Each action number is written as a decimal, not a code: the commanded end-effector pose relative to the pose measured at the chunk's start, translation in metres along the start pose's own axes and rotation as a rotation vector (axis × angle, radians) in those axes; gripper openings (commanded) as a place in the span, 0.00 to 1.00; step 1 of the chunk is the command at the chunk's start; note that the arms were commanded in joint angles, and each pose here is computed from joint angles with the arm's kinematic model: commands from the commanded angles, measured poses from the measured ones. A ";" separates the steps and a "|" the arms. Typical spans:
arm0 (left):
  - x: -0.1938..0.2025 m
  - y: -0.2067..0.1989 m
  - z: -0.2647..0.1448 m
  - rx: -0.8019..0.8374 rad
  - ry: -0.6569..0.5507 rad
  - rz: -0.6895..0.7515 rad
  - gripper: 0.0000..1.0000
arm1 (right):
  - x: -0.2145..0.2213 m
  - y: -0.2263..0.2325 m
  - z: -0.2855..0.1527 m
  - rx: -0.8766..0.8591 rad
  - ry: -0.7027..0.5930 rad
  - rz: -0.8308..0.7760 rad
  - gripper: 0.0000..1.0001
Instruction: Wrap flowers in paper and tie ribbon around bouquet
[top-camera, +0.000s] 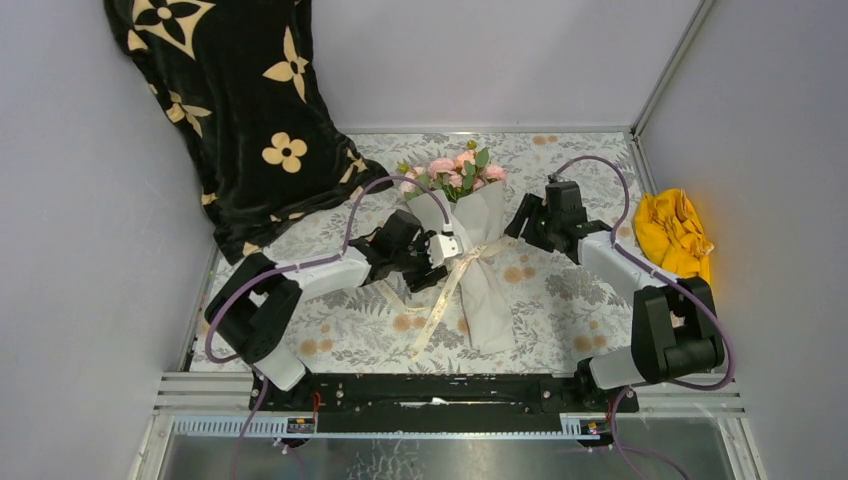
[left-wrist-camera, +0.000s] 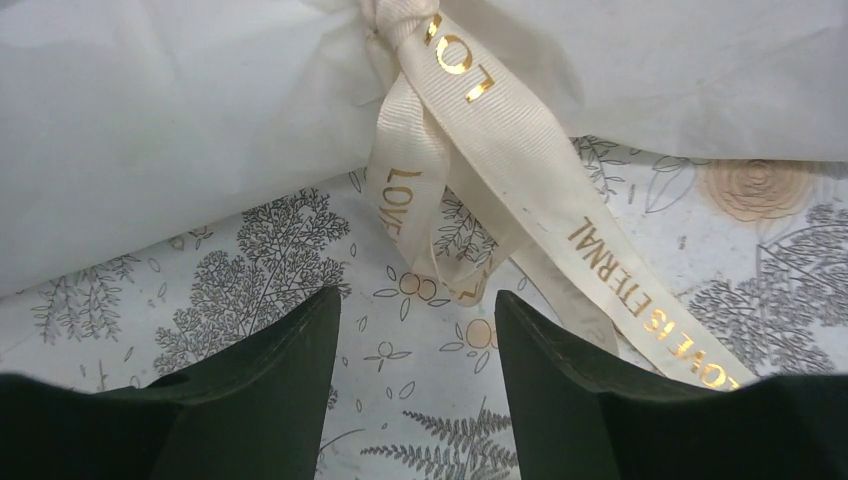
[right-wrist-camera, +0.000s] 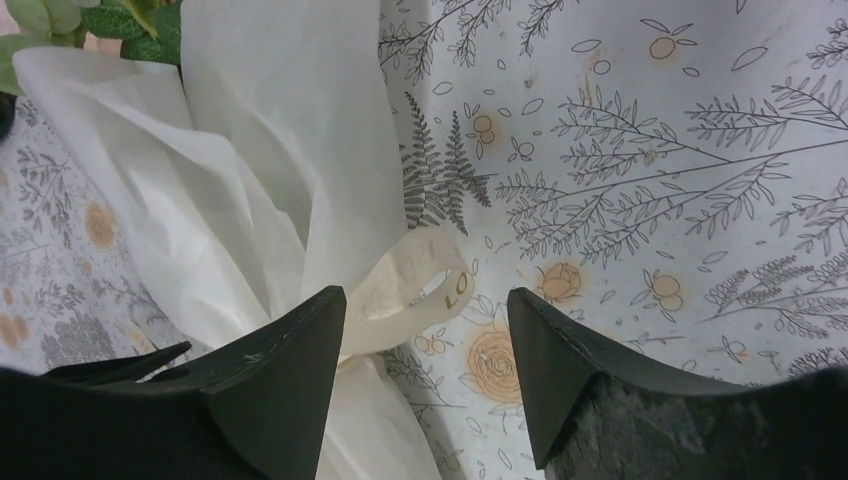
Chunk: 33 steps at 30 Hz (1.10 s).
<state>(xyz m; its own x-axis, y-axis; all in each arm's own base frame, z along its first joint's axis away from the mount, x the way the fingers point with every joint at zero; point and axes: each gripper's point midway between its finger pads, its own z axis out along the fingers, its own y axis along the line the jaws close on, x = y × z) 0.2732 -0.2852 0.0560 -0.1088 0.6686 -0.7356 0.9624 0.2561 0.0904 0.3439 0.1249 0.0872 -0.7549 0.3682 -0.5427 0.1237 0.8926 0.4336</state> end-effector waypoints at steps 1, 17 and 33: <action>-0.009 0.017 0.016 -0.072 -0.062 0.090 0.64 | -0.016 0.013 0.013 -0.064 -0.062 0.050 0.68; -0.006 0.010 0.030 -0.046 -0.042 0.254 0.03 | 0.012 0.005 0.040 -0.108 0.001 0.082 0.13; 0.026 0.060 0.000 -0.214 0.020 0.534 0.00 | 0.061 -0.036 0.023 -0.026 0.070 0.017 0.00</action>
<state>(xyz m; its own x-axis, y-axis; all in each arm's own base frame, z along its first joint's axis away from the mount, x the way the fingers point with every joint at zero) 0.3224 -0.2658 0.0547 0.2270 0.7364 -0.6374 0.8740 0.1346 0.4669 0.3154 0.1287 0.0245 -0.7929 0.3996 -0.4601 0.1483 0.8588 0.4903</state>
